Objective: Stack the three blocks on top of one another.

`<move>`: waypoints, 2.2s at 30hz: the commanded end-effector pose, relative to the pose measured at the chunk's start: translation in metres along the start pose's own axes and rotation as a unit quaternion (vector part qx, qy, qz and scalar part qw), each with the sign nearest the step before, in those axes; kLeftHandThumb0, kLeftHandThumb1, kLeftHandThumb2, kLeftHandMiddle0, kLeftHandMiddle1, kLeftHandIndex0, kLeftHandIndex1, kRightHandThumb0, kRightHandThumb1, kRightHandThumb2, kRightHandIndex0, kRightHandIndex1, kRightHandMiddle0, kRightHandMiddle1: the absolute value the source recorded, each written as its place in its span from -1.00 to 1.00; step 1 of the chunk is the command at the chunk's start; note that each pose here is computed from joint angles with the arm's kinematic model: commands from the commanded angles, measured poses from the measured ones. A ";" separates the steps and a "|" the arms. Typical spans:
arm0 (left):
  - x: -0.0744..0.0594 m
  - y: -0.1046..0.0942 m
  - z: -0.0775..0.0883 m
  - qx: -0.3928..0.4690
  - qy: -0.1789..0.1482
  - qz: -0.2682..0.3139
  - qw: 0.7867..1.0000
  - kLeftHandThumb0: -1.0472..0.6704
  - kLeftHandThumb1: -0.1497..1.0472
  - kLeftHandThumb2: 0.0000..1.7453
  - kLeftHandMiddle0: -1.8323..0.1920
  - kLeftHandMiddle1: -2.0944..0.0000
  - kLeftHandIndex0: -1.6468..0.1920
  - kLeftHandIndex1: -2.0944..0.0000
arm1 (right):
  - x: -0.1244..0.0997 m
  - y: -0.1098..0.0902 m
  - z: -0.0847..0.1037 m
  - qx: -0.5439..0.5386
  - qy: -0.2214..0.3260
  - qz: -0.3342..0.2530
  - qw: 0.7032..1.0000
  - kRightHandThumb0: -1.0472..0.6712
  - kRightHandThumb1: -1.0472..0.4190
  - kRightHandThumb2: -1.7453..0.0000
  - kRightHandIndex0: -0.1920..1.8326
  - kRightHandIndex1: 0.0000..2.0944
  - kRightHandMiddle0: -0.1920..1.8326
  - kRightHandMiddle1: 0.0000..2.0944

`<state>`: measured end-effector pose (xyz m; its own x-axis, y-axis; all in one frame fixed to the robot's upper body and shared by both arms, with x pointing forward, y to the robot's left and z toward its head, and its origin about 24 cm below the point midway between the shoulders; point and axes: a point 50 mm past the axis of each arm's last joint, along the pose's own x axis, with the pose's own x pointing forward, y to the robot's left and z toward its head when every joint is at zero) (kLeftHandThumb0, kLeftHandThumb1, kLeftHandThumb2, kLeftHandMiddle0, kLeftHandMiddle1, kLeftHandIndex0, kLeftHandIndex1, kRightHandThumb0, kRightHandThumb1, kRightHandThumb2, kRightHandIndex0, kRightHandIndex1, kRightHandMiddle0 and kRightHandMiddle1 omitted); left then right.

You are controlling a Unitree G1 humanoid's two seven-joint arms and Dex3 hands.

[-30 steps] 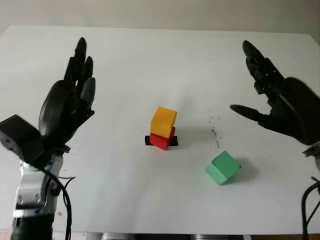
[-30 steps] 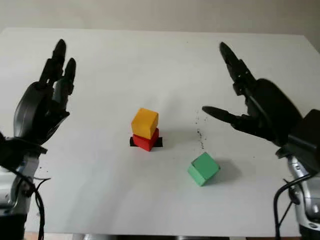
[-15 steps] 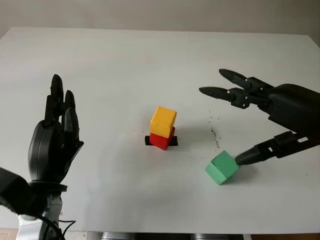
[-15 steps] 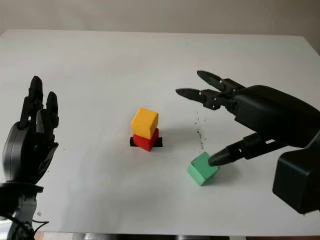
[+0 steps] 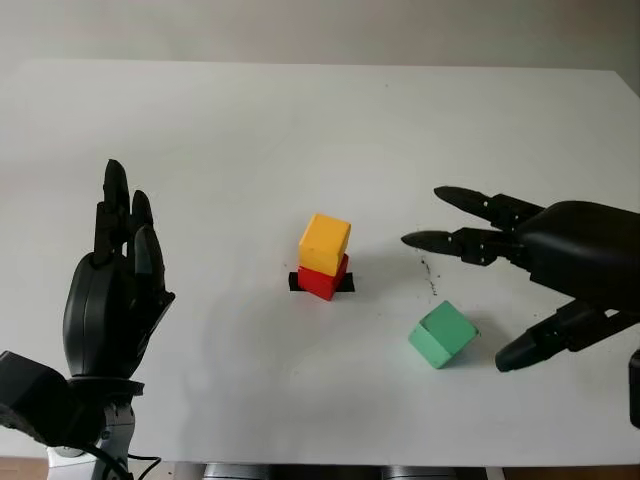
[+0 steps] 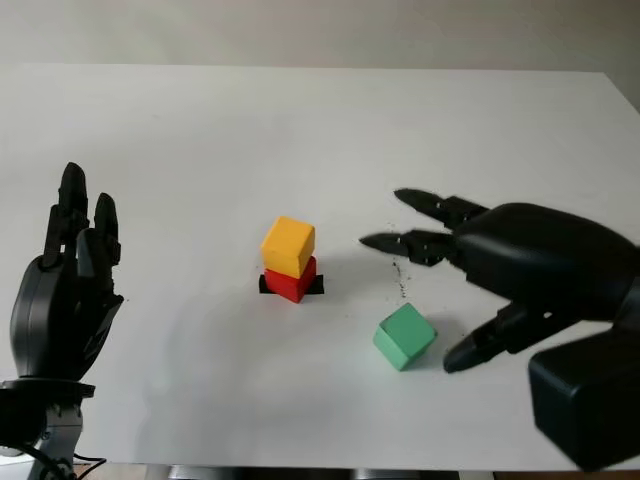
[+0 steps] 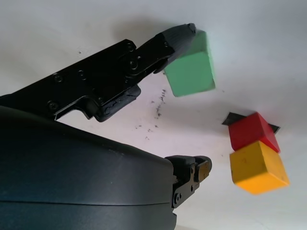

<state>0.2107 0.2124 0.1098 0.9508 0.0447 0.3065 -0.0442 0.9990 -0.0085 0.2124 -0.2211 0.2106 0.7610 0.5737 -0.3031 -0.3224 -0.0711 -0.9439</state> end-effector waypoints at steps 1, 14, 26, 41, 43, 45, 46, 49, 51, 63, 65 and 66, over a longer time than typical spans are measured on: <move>-0.002 -0.002 0.003 0.003 -0.004 -0.005 1.000 -0.55 1.00 -0.22 1.00 1.00 1.00 1.00 | 0.003 0.009 0.000 -0.004 -0.005 -0.002 1.000 -0.45 -0.63 0.94 -0.90 -0.94 -0.54 -0.94; 0.001 0.003 0.003 -0.005 -0.004 0.000 1.000 -0.55 1.00 -0.25 1.00 1.00 1.00 1.00 | 0.025 0.037 0.001 -0.021 -0.011 -0.016 1.000 -0.41 -0.68 0.94 -0.84 -0.93 -0.46 -0.92; 0.000 0.002 0.003 0.003 -0.003 -0.005 1.000 -0.52 1.00 -0.23 1.00 1.00 1.00 1.00 | 0.032 0.052 -0.006 -0.054 -0.011 -0.048 0.997 -0.33 -0.69 0.93 -0.82 -0.94 -0.37 -0.89; -0.003 0.001 0.006 0.021 -0.001 0.003 1.000 -0.51 1.00 -0.28 1.00 1.00 1.00 1.00 | 0.031 0.049 -0.009 -0.047 -0.021 -0.064 0.997 -0.14 -0.76 0.94 -0.67 -0.94 -0.48 0.13; -0.003 0.001 0.006 0.021 0.000 0.002 1.000 -0.51 1.00 -0.29 1.00 1.00 1.00 1.00 | 0.031 0.050 -0.009 -0.039 -0.025 -0.066 0.997 -0.12 -0.77 0.94 -0.65 -0.94 -0.50 0.22; -0.002 0.001 0.004 0.022 0.001 -0.002 1.000 -0.51 1.00 -0.27 1.00 1.00 1.00 1.00 | 0.031 0.050 -0.010 -0.028 -0.028 -0.067 0.997 -0.11 -0.79 0.93 -0.65 -0.94 -0.52 0.26; -0.002 0.001 0.003 0.022 0.002 -0.003 1.000 -0.51 1.00 -0.27 1.00 1.00 1.00 1.00 | 0.031 0.049 -0.010 -0.024 -0.030 -0.068 0.997 -0.11 -0.79 0.93 -0.65 -0.94 -0.53 0.28; -0.002 0.000 0.001 0.021 0.004 -0.001 1.000 -0.51 1.00 -0.27 1.00 1.00 1.00 1.00 | 0.030 0.048 -0.011 -0.018 -0.031 -0.072 0.997 -0.11 -0.80 0.93 -0.65 -0.94 -0.54 0.30; -0.001 -0.001 0.000 0.022 0.006 0.000 1.000 -0.52 1.00 -0.28 1.00 1.00 1.00 1.00 | 0.030 0.048 -0.013 -0.005 -0.029 -0.075 0.997 -0.10 -0.81 0.93 -0.65 -0.94 -0.56 0.31; 0.002 -0.003 -0.007 0.016 0.003 -0.002 1.000 -0.49 1.00 -0.32 1.00 1.00 1.00 1.00 | 0.031 0.030 -0.028 0.077 -0.024 -0.099 0.992 -0.13 -0.83 0.93 -0.65 -0.95 -0.65 0.40; 0.002 -0.003 -0.007 0.018 0.003 -0.002 1.000 -0.49 1.00 -0.32 1.00 1.00 1.00 1.00 | 0.031 0.022 -0.031 0.101 -0.024 -0.106 0.989 -0.12 -0.85 0.93 -0.65 -0.95 -0.67 0.39; 0.002 -0.003 -0.007 0.018 0.003 -0.001 1.000 -0.49 1.00 -0.32 1.00 1.00 1.00 1.00 | 0.032 0.018 -0.032 0.111 -0.024 -0.109 0.988 -0.11 -0.85 0.93 -0.65 -0.95 -0.66 0.38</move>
<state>0.2142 0.2108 0.1035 0.9555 0.0425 0.2920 -0.0530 0.9982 0.0281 0.2460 -0.2287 0.1708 0.7925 0.5992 -0.1141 -0.2938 0.2110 -0.9323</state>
